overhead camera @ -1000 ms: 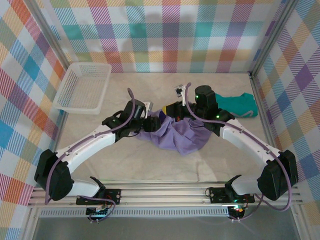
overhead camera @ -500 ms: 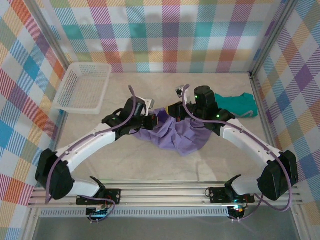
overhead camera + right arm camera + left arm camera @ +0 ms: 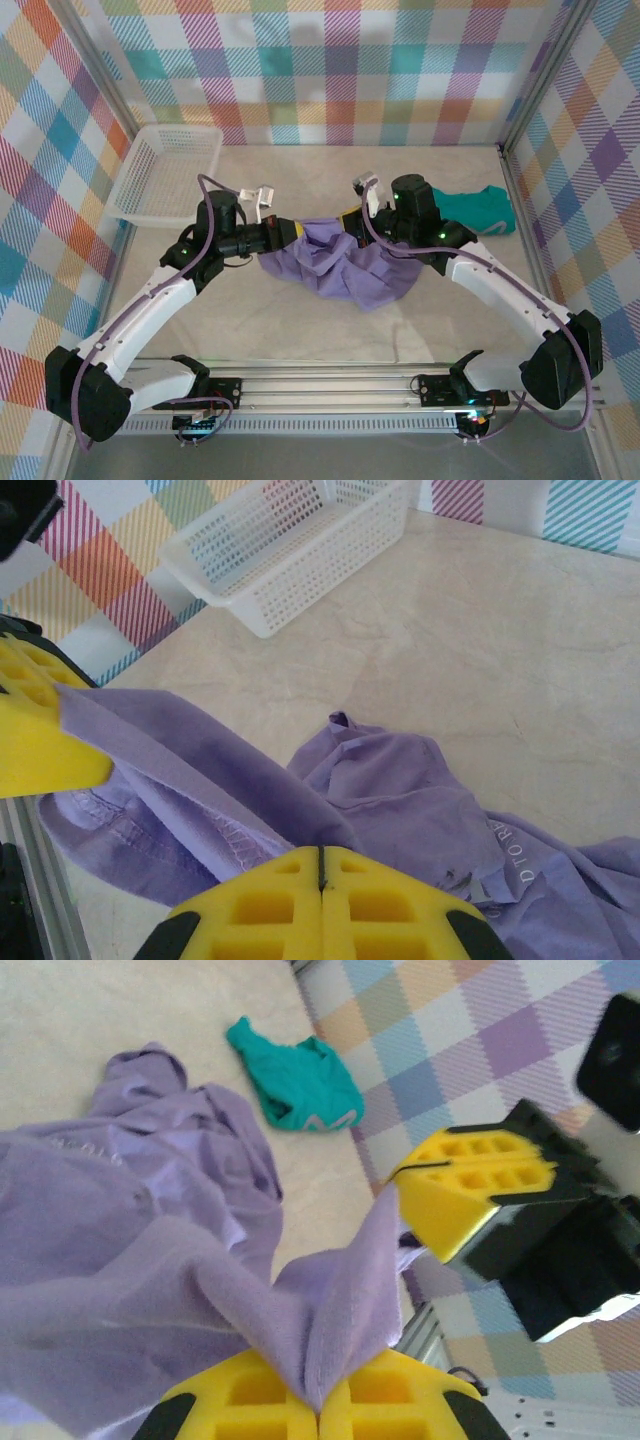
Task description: Fold the inside-out t-shirt
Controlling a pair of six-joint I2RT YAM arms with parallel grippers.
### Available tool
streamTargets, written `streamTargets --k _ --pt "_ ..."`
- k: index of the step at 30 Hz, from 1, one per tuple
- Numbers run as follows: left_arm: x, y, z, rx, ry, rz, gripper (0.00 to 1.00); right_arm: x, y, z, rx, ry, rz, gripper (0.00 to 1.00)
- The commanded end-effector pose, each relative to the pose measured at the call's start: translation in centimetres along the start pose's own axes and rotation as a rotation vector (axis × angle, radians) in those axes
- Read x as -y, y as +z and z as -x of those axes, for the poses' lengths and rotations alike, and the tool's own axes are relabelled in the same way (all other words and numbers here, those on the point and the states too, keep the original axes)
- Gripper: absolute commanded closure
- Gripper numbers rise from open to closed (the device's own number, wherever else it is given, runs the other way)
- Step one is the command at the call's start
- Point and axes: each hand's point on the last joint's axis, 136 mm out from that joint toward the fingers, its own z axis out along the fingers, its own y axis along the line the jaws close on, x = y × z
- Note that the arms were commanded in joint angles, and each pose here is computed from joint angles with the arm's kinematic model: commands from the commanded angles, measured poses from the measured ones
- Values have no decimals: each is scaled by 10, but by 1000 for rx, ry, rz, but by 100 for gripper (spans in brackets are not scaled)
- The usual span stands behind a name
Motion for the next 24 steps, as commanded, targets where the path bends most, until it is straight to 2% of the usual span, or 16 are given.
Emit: streamTargets --k 1,3,5,15,20,24 --pt "-24 -13 2 19 -3 145 100 14 -5 -17 -51 -3 -70 100" --pt "-25 -13 3 32 -2 147 100 34 -7 -28 -108 29 -187 100" --pt "-16 -10 6 44 -4 89 100 45 -7 -42 -176 57 -249 98" --pt "5 3 5 15 22 -6 100 16 -4 -71 -235 136 -86 71" --pt "8 9 3 1 31 -8 100 -14 -14 -62 -177 152 44 58" --pt "8 11 3 -1 33 0 100 -21 -21 -57 -154 98 12 53"
